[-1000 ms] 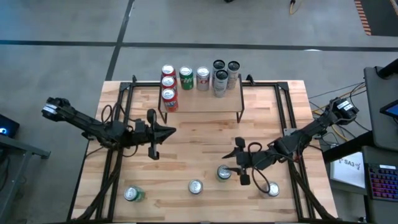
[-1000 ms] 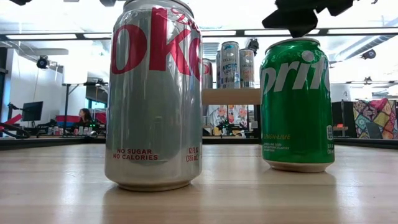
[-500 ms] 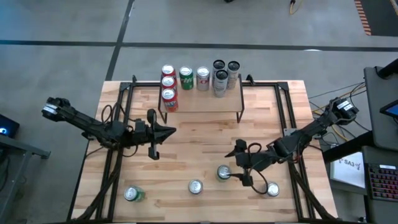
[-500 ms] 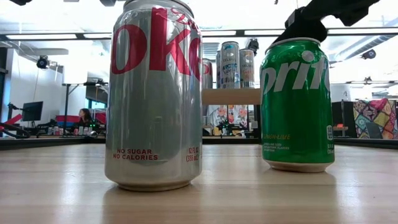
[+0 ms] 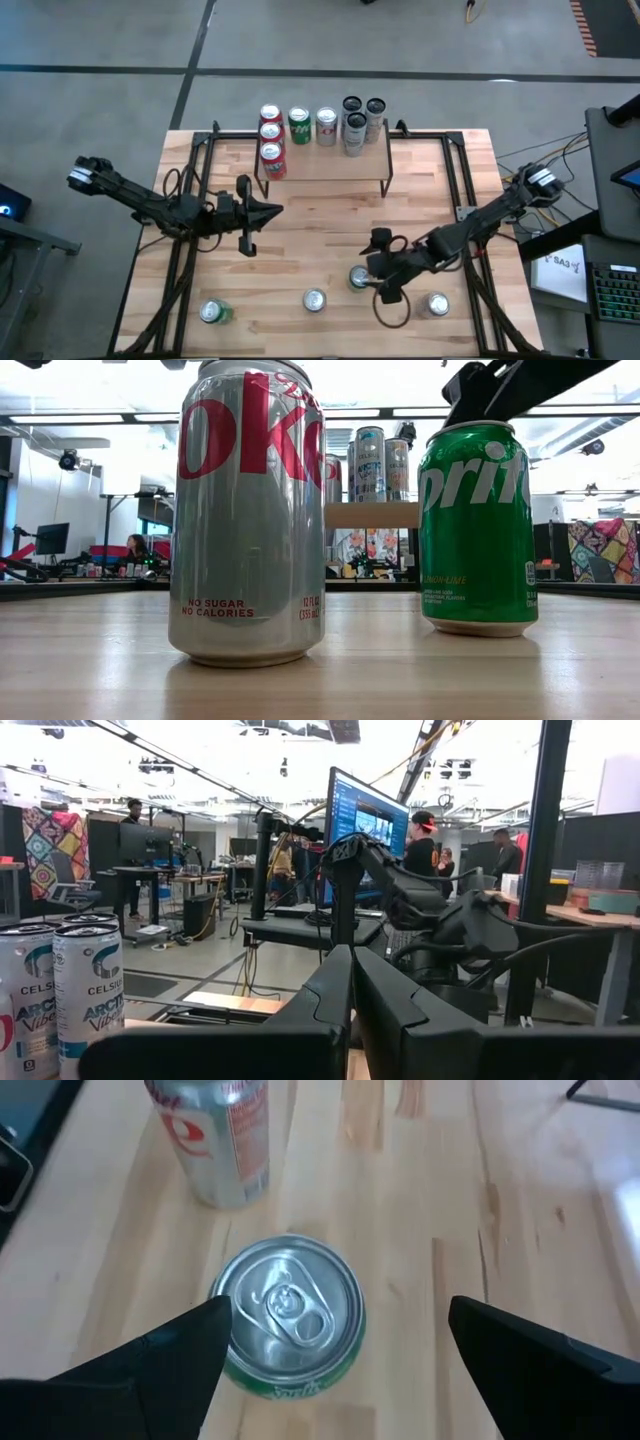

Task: Place canned beverage on shelf
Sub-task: Put the right green soda can on the shelf aligned with the other green soda can

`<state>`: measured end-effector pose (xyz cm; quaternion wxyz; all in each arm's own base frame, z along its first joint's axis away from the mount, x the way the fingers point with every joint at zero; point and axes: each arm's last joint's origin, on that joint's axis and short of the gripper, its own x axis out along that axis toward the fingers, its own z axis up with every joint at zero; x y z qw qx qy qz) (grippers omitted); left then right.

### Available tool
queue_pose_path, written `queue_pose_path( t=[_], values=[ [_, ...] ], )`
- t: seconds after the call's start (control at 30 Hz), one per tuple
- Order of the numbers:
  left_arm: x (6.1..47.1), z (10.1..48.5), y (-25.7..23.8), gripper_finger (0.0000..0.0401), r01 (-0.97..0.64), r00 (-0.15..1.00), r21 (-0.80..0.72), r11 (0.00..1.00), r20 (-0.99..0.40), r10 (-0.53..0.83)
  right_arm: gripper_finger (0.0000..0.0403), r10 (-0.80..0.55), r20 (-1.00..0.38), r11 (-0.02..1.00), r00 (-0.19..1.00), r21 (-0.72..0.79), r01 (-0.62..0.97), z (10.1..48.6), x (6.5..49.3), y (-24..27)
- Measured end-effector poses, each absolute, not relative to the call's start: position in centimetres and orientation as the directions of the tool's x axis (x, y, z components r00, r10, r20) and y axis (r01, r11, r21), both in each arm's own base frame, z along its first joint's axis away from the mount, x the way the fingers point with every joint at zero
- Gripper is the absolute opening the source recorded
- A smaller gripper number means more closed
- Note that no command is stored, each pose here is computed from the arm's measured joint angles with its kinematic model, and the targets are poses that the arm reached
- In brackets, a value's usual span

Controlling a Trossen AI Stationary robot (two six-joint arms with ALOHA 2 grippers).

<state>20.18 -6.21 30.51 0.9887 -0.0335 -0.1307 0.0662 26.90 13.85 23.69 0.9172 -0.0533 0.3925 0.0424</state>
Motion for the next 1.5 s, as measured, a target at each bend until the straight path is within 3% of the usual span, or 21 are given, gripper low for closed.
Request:
queue_pose_path(
  t=[0.33,0.8,1.13,1.5],
  values=[
    [20.2,30.4,-6.2,0.0,-0.123,0.96,-0.078,0.989,0.245,0.138,0.0364,0.074,-0.784,0.992,0.616,-0.005,-0.125,24.0,27.5,14.4],
    [20.2,30.4,-6.2,0.0,-0.123,0.961,-0.073,0.99,0.24,0.137,0.0363,0.089,-0.789,0.994,0.608,0.033,-0.102,26.2,27.5,14.5],
    [20.2,30.4,-6.2,0.0,-0.125,0.961,-0.064,0.99,0.24,0.137,0.0363,0.167,-0.849,0.984,0.501,0.176,-0.029,24.8,27.5,14.9],
    [20.2,30.3,-6.2,0.0,-0.127,0.963,-0.056,0.99,0.234,0.136,0.0363,0.13,-0.861,0.99,0.491,0.139,-0.019,23.2,29.0,14.2]
  ],
)
